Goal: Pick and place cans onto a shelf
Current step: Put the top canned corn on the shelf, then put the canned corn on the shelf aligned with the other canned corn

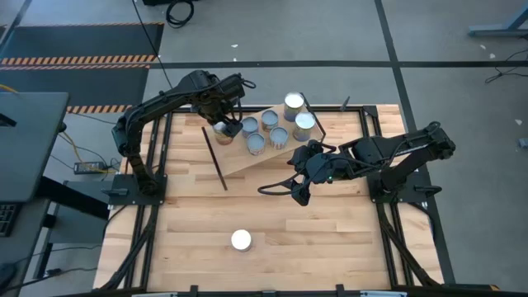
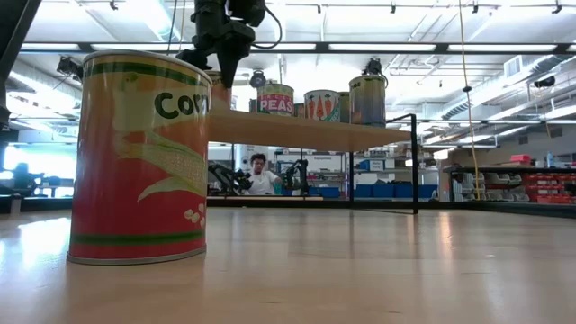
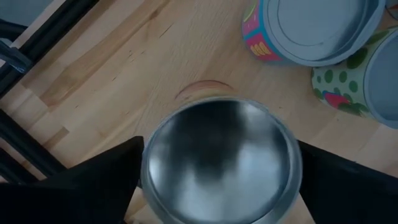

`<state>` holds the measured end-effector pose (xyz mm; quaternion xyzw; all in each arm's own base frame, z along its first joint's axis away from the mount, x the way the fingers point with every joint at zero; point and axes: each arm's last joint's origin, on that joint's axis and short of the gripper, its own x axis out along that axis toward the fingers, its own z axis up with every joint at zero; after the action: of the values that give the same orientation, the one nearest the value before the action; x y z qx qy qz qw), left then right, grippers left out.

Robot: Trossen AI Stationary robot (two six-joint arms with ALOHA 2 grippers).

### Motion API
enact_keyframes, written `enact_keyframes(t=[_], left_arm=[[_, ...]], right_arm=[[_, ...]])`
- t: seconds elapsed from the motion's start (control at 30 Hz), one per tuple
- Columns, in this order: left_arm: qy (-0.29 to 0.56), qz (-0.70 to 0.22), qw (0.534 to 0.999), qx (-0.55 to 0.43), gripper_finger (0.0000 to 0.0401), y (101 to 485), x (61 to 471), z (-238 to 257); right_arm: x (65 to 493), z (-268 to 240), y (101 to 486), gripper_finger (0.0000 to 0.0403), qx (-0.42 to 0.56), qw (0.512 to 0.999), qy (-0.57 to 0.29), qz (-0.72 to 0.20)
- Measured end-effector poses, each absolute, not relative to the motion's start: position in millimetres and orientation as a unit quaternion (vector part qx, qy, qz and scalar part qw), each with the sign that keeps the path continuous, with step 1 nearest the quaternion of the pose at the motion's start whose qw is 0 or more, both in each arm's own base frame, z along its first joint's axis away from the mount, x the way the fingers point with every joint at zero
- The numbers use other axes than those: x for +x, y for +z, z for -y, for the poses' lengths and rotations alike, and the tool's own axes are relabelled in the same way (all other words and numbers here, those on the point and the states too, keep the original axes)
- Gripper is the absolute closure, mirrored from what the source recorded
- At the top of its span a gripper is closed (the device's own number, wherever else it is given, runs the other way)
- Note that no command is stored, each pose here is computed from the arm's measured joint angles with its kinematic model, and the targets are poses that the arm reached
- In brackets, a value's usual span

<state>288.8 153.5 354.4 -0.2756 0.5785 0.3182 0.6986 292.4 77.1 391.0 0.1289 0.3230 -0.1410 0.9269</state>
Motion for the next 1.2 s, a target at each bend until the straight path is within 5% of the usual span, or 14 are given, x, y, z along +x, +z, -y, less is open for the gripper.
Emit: enact_keyframes(t=[0.4,0.57,0.93,1.07,1.2], left_arm=[[0.313,-0.545,0.726,-0.278,0.0006,381,270,-138],[0.297,-0.505,0.765,-0.269,0.0006,410,247,-110],[0.143,-0.395,0.895,-0.151,0.0005,461,214,26],[0.09,-0.4,0.899,-0.154,0.0005,459,207,75],[0.061,-0.49,0.862,-0.118,0.0011,436,202,119]], right_arm=[[292,-77,391,0.0054,0.117,0.928,-0.137,-0.325],[293,-83,386,0.0054,-0.015,0.939,-0.136,-0.314],[296,-101,341,0.0054,-0.08,0.932,-0.098,-0.34],[293,-119,308,0.0054,-0.141,0.922,0.014,-0.359],[298,-136,277,0.0054,-0.091,0.95,0.044,-0.296]])
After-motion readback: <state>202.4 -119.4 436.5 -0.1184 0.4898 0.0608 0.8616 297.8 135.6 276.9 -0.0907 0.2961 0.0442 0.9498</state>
